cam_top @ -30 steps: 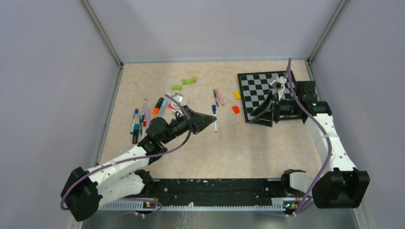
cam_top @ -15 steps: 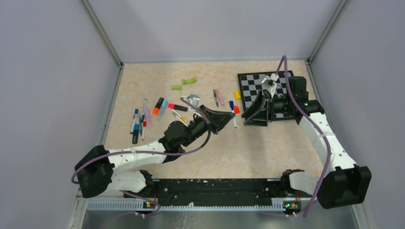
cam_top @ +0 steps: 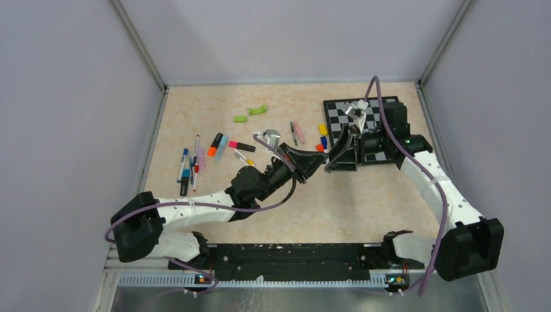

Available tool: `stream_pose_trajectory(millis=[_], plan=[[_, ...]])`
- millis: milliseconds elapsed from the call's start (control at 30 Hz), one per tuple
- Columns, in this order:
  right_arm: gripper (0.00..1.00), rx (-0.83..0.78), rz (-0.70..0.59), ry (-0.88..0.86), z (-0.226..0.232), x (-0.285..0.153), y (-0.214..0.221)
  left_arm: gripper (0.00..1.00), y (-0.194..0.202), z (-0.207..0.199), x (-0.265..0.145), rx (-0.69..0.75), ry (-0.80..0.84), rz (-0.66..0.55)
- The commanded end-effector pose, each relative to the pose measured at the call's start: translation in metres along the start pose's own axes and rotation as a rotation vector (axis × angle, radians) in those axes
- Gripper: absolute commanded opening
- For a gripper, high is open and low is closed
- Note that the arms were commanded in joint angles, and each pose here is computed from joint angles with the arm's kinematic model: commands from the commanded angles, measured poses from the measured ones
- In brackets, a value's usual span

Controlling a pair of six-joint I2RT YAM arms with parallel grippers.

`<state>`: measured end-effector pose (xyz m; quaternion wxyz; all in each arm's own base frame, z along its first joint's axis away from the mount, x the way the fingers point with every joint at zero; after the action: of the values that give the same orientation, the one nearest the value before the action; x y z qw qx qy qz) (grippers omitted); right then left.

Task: Open the pen caps
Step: Pick up the pen from the center of the board.

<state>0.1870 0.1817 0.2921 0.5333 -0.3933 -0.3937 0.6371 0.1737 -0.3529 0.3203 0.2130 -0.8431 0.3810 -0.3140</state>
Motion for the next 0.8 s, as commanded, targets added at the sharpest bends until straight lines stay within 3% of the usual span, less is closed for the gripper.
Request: stream_pose_trajectory(millis=[0, 167, 267, 333, 467, 633, 767], plan=[[0.42, -0.034, 0.002, -0.022, 0.000, 0.006, -0.010, 0.00, -0.013, -0.018, 0.009, 0.014, 0.069, -0.066], [0.22, -0.030, 0.002, -0.032, 0.000, 0.008, -0.008, 0.00, -0.012, -0.018, 0.010, 0.018, 0.070, -0.066], [0.00, -0.036, 0.001, -0.035, 0.001, 0.008, -0.007, 0.00, -0.011, -0.017, 0.009, 0.020, 0.067, -0.064], [0.00, -0.036, 0.002, -0.031, 0.001, 0.008, -0.005, 0.00, -0.012, -0.017, 0.009, 0.021, 0.061, -0.067], [0.00, -0.035, 0.004, -0.025, 0.000, 0.008, -0.001, 0.27, -0.018, -0.018, 0.004, 0.044, 0.052, -0.088], [0.00, -0.038, 0.005, -0.032, 0.001, 0.008, 0.003, 0.54, -0.027, -0.019, -0.005, 0.093, 0.027, -0.093], [0.00, -0.044, 0.006, -0.042, 0.002, 0.008, 0.007, 0.85, -0.035, -0.022, -0.016, 0.150, 0.027, -0.081]])
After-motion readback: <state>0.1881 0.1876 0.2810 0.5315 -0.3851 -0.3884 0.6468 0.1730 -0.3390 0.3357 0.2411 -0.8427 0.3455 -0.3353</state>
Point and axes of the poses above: each gripper's point midway between its finger pads, its own x axis out along the fingers, its own z axis along the line the jaws close on, y = z × x, the point moved 4 cm from there along -x, back along the fingers, and after that the axes turned 11 degrees about -x, right-handed, at the moved point
